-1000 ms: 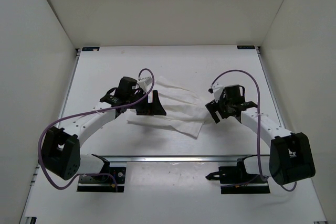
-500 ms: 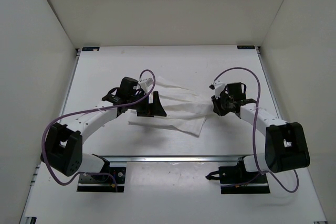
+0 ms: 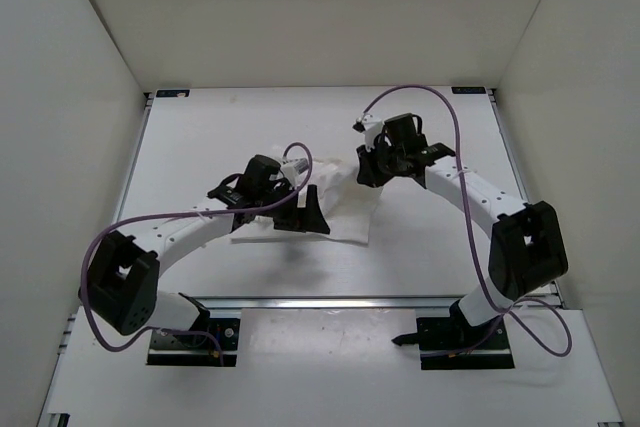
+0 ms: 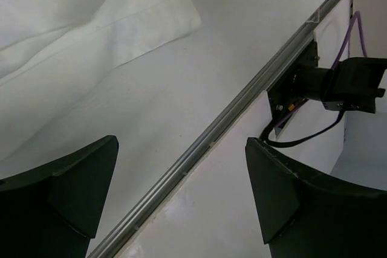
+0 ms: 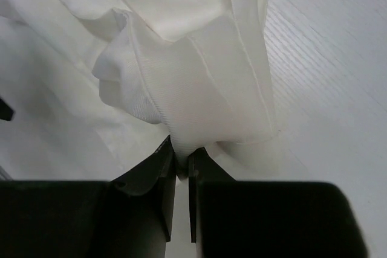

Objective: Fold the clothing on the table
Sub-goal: Flatten the skirt out

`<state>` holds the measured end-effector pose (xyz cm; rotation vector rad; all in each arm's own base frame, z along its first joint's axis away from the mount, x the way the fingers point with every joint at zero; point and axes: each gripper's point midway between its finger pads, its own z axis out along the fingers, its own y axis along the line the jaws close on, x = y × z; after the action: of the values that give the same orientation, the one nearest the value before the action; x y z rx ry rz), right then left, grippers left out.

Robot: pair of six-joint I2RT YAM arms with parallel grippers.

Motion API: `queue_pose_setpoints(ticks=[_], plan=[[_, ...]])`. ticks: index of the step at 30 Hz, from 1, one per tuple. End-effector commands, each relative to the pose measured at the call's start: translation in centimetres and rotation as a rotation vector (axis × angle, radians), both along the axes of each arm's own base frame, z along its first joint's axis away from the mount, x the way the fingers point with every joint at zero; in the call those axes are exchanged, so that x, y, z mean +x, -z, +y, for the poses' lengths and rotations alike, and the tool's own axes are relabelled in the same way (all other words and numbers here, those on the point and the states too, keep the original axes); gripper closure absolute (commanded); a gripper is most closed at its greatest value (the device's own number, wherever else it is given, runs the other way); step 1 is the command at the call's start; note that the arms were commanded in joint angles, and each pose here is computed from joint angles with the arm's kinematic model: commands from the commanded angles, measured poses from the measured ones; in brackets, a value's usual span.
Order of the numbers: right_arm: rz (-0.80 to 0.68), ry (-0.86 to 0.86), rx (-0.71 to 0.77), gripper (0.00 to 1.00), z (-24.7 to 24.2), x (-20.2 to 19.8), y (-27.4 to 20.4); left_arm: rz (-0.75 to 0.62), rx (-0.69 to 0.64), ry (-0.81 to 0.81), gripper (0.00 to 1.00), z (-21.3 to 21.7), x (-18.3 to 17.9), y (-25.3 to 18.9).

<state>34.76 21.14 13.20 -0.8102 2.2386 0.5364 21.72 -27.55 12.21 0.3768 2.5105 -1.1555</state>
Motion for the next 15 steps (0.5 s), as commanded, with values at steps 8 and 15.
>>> queue_pose_setpoints(ticks=[8, 15], plan=[[0.028, 0.060, 0.278, 1.00, 3.1, -0.8, -6.7, -0.162, 0.014, -0.172, 0.20, 1.0, 4.8, 2.1], [0.086, 0.103, 0.294, 1.00, 2.7, -1.3, -5.6, -0.211, -0.091, -0.060, 0.58, -4.7, 6.1, 1.5]])
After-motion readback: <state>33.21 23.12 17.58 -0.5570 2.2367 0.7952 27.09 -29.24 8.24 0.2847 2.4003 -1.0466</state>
